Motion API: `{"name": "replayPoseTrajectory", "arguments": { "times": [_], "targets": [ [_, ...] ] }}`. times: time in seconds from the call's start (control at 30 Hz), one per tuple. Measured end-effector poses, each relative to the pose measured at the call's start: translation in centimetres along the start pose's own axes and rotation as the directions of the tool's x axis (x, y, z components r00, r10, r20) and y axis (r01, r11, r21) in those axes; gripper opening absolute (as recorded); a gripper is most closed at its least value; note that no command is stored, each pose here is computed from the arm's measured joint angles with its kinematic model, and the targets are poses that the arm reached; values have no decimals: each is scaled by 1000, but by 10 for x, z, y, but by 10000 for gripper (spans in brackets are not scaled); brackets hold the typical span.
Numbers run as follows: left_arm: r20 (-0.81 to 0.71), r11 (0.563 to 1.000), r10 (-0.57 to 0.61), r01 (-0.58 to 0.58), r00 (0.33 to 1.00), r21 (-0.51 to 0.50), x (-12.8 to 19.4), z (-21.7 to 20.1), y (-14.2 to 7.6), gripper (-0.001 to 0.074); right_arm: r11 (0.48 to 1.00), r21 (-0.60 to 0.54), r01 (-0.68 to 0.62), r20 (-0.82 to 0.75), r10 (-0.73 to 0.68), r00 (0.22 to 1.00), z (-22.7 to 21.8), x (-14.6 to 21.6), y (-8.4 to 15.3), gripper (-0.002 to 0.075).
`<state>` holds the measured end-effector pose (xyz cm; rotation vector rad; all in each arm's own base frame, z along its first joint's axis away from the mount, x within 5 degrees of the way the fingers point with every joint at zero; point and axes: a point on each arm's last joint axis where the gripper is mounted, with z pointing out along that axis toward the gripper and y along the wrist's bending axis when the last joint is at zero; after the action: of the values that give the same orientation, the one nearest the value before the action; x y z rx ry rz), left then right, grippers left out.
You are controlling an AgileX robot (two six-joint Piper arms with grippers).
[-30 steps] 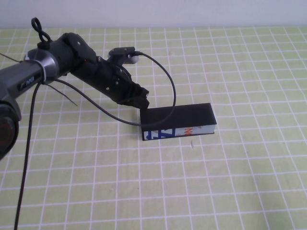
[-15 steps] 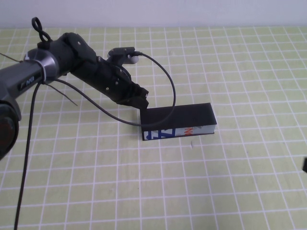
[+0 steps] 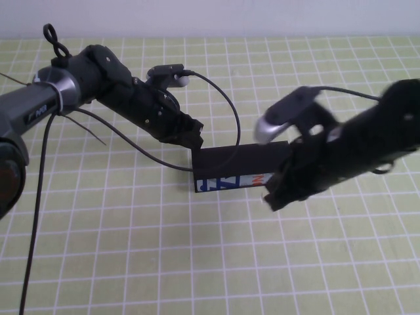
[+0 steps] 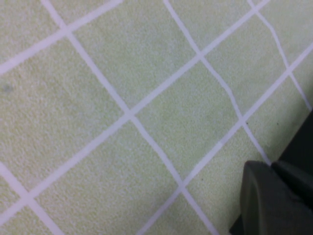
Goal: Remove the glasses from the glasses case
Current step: Pick up the glasses from the glasses case
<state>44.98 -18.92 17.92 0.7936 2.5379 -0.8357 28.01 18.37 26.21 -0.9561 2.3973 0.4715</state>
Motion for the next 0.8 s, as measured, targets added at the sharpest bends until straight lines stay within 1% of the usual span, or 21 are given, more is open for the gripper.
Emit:
{"name": "replayPoseTrajectory", "arguments": {
  "times": [0.1, 0.17, 0.3, 0.37, 0.4, 0.47, 0.63, 0.67, 0.73, 0.8],
  "targets": [
    [-1, 1000, -1, 1, 1000, 0, 0, 1, 0, -4, 990, 21, 137, -42, -136, 990, 24, -11, 2, -17],
    [-1, 1000, -1, 1, 1000, 0, 0, 1, 0, -4, 980, 26, 195, -47, -194, 980, 34, -14, 1, -17],
    [-1, 1000, -1, 1, 1000, 0, 0, 1, 0, -4, 952, 50, 302, -13, -302, 953, 39, -21, -2, -17],
    [-1, 1000, -1, 1, 1000, 0, 0, 1, 0, -4, 926, 65, 372, 3, -373, 928, 39, -23, -2, -6],
    [-1, 1000, -1, 1, 1000, 0, 0, 1, 0, -4, 910, 72, 408, 8, -409, 912, 39, -24, -3, 10],
    [-1, 1000, -1, 1, 1000, 0, 0, 1, 0, -4, 883, 81, 462, 11, -464, 886, 40, -25, -3, 64],
    [-1, 1000, -1, 1, 1000, 0, 0, 1, 0, -4, 842, 110, 527, 17, -532, 847, 49, -27, -7, 295],
    [-1, 1000, -1, 1, 1000, 0, 0, 1, 0, -4, 836, 115, 536, 16, -541, 841, 52, -27, -8, 325],
    [-1, 1000, -1, 1, 1000, 0, 0, 1, 0, -4, 822, 118, 558, 8, -562, 827, 59, -26, -10, 349],
    [-3, 1000, -1, 1, 1000, 1, 0, 1, 0, -4, 805, 123, 581, 2, -585, 811, 65, -26, -12, 348]
  ]
}}
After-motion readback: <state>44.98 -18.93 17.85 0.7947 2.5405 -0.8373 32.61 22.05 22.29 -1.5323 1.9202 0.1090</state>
